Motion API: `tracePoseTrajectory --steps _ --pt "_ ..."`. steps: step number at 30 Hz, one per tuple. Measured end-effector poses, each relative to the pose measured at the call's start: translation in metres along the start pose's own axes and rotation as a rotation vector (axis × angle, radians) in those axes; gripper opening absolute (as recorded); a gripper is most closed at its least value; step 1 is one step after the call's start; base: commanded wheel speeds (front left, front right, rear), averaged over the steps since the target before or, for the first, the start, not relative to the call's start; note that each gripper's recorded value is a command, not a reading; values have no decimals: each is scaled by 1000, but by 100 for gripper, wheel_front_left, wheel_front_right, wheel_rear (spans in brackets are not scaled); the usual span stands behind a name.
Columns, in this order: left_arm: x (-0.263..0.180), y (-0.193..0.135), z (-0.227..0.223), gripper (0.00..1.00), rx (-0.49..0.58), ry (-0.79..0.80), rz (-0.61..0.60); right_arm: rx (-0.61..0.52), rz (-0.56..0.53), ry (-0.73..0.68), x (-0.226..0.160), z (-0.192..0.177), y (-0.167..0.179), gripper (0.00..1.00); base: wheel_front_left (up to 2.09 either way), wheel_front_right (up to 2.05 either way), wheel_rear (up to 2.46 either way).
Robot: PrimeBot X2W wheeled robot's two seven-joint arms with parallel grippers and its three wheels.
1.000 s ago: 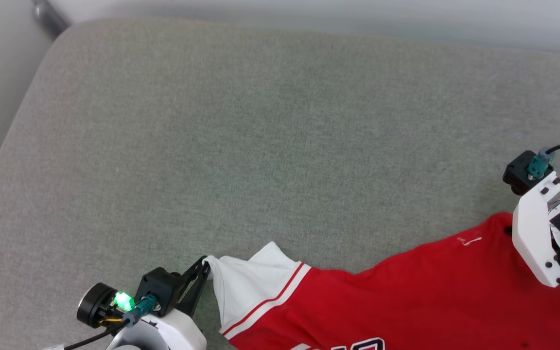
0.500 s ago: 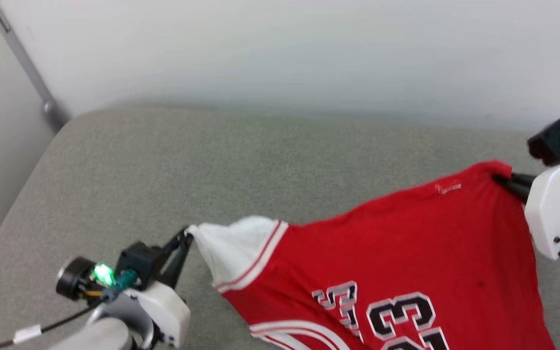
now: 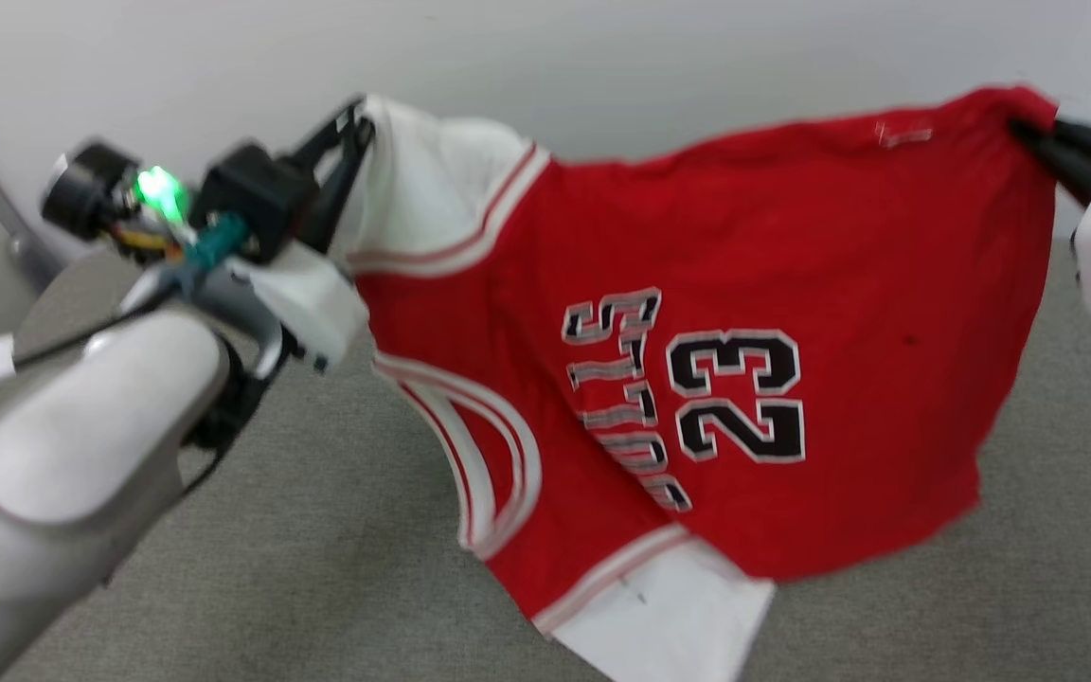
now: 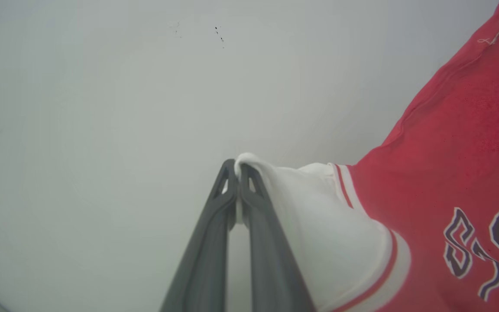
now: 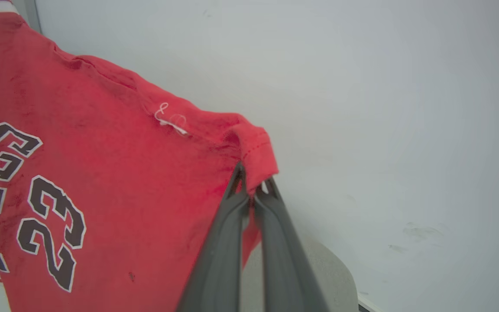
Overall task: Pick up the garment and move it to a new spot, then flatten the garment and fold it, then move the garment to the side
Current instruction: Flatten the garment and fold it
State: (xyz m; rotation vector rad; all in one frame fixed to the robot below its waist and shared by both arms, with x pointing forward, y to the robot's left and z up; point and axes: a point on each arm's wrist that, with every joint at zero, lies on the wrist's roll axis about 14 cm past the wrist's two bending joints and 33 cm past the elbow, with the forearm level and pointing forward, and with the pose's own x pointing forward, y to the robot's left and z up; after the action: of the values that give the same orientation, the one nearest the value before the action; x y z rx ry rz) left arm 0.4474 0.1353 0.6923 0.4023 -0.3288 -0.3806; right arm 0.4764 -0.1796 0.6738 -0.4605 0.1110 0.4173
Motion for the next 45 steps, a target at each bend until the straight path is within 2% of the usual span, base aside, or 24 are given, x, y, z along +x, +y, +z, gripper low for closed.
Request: tracePoseTrajectory --steps 7,15,22,28,31,34,41,45 --pt "56 37 30 0 118 -73 26 -44 -78 -70 26 36 -36 0 0 0 0" --pt "122 73 51 0 234 -128 55 -77 -162 -155 74 71 -73 0 0 0 0" --pt "170 110 74 0 266 -207 135 -107 -230 -235 114 105 -103 0 0 0 0" --pt "196 121 59 0 265 -213 149 -124 -252 -263 146 112 -115 0 0 0 0" --pt "204 123 40 0 253 -199 149 -119 -236 -259 166 102 -112 0 0 0 0" --pt "208 124 9 0 239 -148 148 -100 -200 -217 189 74 -101 0 0 0 0" --pt "208 100 -66 0 171 -36 100 -55 -115 -112 226 5 -73 0 0 0 0" --pt "195 81 -101 0 114 21 73 -20 -72 -72 230 -30 -55 0 0 0 0"
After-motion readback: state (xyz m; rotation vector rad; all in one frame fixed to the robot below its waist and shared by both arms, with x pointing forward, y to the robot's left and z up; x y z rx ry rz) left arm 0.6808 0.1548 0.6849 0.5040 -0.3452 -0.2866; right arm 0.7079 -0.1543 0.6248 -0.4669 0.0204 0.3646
